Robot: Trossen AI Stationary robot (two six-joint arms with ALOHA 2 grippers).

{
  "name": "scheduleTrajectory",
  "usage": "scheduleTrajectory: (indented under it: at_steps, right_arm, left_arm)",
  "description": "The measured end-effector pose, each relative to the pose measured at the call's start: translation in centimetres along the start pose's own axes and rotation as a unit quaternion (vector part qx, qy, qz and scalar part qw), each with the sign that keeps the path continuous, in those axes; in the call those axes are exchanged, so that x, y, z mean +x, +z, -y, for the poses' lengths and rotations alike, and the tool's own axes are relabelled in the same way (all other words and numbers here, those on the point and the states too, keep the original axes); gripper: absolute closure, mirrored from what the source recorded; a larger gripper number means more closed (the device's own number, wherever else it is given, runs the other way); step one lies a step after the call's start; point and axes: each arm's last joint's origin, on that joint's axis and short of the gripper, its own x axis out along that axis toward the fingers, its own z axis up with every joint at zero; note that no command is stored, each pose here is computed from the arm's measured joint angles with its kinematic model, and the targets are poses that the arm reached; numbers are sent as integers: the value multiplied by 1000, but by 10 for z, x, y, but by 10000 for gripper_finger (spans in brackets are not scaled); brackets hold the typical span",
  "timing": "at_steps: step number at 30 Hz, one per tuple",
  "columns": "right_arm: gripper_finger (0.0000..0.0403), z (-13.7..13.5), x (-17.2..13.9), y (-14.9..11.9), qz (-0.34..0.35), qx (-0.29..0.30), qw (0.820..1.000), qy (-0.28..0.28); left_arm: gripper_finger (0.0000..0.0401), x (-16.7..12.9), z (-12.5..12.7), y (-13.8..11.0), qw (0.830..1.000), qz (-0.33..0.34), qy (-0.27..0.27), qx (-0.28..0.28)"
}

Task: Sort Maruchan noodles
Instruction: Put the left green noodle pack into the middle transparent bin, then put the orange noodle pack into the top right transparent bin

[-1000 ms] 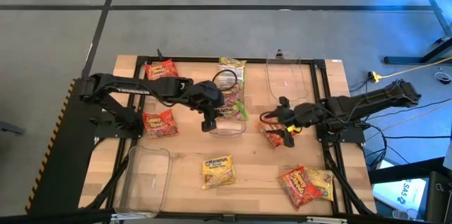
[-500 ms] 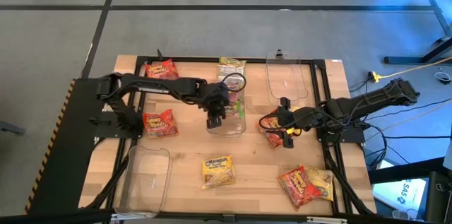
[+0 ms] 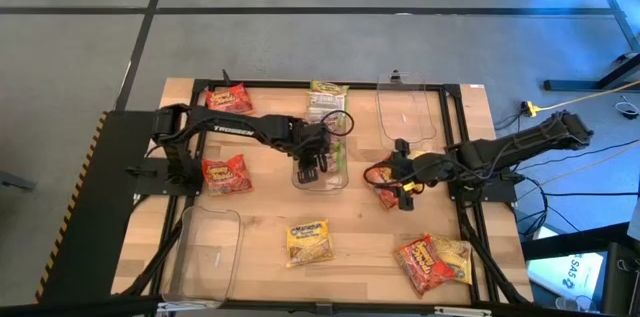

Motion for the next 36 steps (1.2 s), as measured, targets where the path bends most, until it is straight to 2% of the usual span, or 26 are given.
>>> scheduleTrajectory:
  at_steps: [5, 9, 13, 18, 21, 24, 30, 36]
  right_arm:
    - [160, -2, 10, -3, -20, -5, 1000, -2]
    - [160, -3, 14, -5, -32, -9, 999, -12]
    - [160, -2, 14, -5, -29, -12, 999, -17]
    - [160, -2, 13, -6, -34, -20, 999, -28]
    - [160, -2, 13, -7, -40, -15, 999, -23]
    - [160, -3, 13, -9, -54, 0, 999, 1]
    - [160, -11, 9, -13, -67, 1, 998, 19]
    - [160, -35, 1, -18, -74, 14, 996, 55]
  left_arm:
    - [222, -1, 0, 1, 1000, 5, 2, -15]
    - [209, -9, -1, -2, 1000, -3, 0, -25]
    - [208, -33, -2, -2, 999, 19, 4, -26]
    - [208, -75, 4, -3, 996, 83, -7, -30]
    - [207, -92, 20, -7, 990, 137, -11, -18]
    - [207, -95, 44, -18, 983, 179, -32, -12]
    - [207, -85, 90, -41, 961, 265, -74, -2]
    - [207, -78, 125, -54, 938, 320, -133, 12]
